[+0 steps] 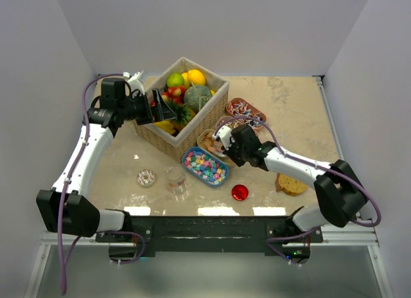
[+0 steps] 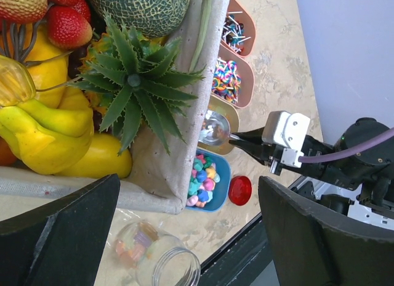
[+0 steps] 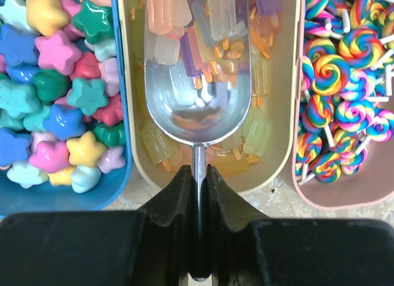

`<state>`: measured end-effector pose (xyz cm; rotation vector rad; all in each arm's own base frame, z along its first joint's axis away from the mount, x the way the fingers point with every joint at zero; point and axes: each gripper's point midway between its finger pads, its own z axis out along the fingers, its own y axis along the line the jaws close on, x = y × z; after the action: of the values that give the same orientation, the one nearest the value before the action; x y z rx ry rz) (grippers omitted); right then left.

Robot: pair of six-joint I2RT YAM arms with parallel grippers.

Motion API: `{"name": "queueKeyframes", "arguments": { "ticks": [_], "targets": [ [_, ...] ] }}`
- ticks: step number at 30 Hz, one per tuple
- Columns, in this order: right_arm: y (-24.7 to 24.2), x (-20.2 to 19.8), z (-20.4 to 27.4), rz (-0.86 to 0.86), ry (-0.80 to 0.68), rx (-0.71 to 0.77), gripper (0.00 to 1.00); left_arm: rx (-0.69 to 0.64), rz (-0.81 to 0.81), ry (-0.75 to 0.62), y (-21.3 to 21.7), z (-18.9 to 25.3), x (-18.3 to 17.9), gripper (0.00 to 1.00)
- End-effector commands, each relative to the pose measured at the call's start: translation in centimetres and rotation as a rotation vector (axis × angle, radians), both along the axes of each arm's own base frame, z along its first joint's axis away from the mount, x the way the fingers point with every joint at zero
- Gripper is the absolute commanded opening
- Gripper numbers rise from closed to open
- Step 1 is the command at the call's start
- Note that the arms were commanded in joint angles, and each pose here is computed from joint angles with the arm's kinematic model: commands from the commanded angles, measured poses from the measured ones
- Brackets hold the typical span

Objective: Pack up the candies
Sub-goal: Scoop the fake candies from the storage box.

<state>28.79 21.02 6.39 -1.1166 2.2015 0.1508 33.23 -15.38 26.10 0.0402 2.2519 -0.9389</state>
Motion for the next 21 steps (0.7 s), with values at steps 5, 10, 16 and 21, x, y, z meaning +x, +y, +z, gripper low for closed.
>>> {"name": "queueKeyframes", "arguments": {
  "ticks": [5, 10, 16, 21],
  "targets": [
    [1.1, 1.5, 2.3, -0.036, -0.108, 0.123, 0.0, -0.033, -0.003, -0.044, -0.3, 1.8, 0.3, 1.0],
    [1.4, 2.1, 3.6, -0.06, -0.155, 0.164, 0.0, -0.039, -0.001, -0.047, -0.3, 2.0, -0.1, 1.0],
    [1.1, 1.7, 5.4, -0.059, -0.188, 0.193, 0.0, -0.038, 0.007, -0.058, -0.2, 2.4, -0.4, 1.0],
    [0.6, 1.1, 6.3, -0.068, -0.201, 0.212, 0.0, -0.04, 0.008, -0.059, -0.2, 2.5, -0.6, 1.0]
  ]
}}
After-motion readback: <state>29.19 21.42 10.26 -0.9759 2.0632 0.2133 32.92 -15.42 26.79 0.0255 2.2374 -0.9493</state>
